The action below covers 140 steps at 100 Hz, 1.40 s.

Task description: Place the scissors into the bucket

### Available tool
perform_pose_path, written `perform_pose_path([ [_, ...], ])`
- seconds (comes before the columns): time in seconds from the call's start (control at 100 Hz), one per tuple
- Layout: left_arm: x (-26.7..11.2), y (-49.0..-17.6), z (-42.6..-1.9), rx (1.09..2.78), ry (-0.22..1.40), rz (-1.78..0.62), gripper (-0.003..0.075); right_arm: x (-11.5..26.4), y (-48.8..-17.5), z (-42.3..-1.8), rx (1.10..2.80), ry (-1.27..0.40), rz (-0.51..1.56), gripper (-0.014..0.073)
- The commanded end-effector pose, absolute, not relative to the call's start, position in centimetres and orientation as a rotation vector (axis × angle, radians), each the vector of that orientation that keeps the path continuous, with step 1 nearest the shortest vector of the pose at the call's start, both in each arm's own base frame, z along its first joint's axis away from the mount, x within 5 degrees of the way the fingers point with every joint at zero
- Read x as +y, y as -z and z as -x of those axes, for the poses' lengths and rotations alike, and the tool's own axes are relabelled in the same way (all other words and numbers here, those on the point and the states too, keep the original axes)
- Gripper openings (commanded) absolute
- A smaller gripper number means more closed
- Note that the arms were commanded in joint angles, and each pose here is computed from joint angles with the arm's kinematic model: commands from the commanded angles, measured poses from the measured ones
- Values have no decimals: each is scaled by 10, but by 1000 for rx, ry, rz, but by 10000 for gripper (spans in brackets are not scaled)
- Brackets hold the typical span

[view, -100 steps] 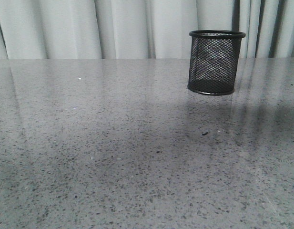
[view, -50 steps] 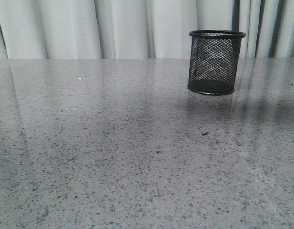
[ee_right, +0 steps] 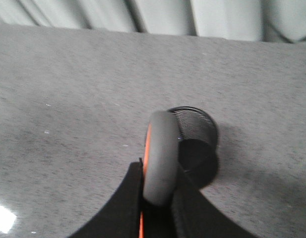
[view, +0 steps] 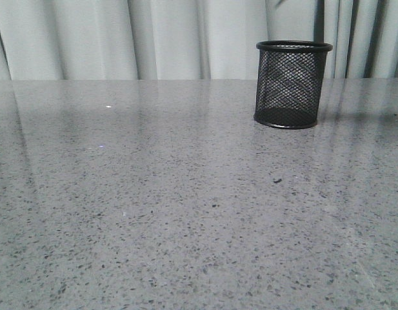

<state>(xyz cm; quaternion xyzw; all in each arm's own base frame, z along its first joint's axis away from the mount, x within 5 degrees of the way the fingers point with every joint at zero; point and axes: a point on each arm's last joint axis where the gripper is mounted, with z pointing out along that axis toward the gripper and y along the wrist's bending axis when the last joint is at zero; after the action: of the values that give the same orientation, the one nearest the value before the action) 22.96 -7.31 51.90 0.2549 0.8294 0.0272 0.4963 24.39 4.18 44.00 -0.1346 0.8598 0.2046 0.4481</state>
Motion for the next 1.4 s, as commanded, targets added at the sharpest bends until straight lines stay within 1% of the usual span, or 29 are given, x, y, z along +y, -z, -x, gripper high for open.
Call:
perform_pose_path([
  [0.0, -56, -544, -210, 1897, -46, -509, 491, 38, -458, -250, 2088, -455, 316, -48],
  [0.11, -45, -550, -200, 1881, -48, -461, 491, 35, -453, -266, 2152, -429, 328, -48],
  [0.24, -43, -552, -195, 1873, -52, -454, 491, 34, -446, -282, 2206, -421, 336, -48],
  [0.62, -43, -552, -195, 1875, -50, -455, 491, 50, -420, -315, 2259, -430, 378, -48],
  [0.94, -43, -552, -195, 1874, -52, -458, 491, 56, -402, -330, 2316, -440, 394, -41],
  [0.99, -43, -552, -195, 1874, -52, -458, 491, 56, -399, -332, 2324, -441, 393, -12],
  [1.06, -43, -552, -195, 1874, -52, -458, 491, 56, -396, -335, 2333, -443, 392, 60],
  [1.18, -43, -552, -195, 1874, -52, -458, 491, 56, -397, -335, 2321, -439, 387, 242],
  [1.25, -43, -552, -195, 1874, -54, -460, 491, 54, -399, -336, 2314, -435, 381, 321],
  [1.3, -43, -552, -195, 1872, -58, -466, 491, 52, -403, -335, 2309, -432, 380, 344],
  [1.39, -43, -552, -195, 1872, -63, -469, 491, 46, -416, -331, 2289, -422, 377, 342],
])
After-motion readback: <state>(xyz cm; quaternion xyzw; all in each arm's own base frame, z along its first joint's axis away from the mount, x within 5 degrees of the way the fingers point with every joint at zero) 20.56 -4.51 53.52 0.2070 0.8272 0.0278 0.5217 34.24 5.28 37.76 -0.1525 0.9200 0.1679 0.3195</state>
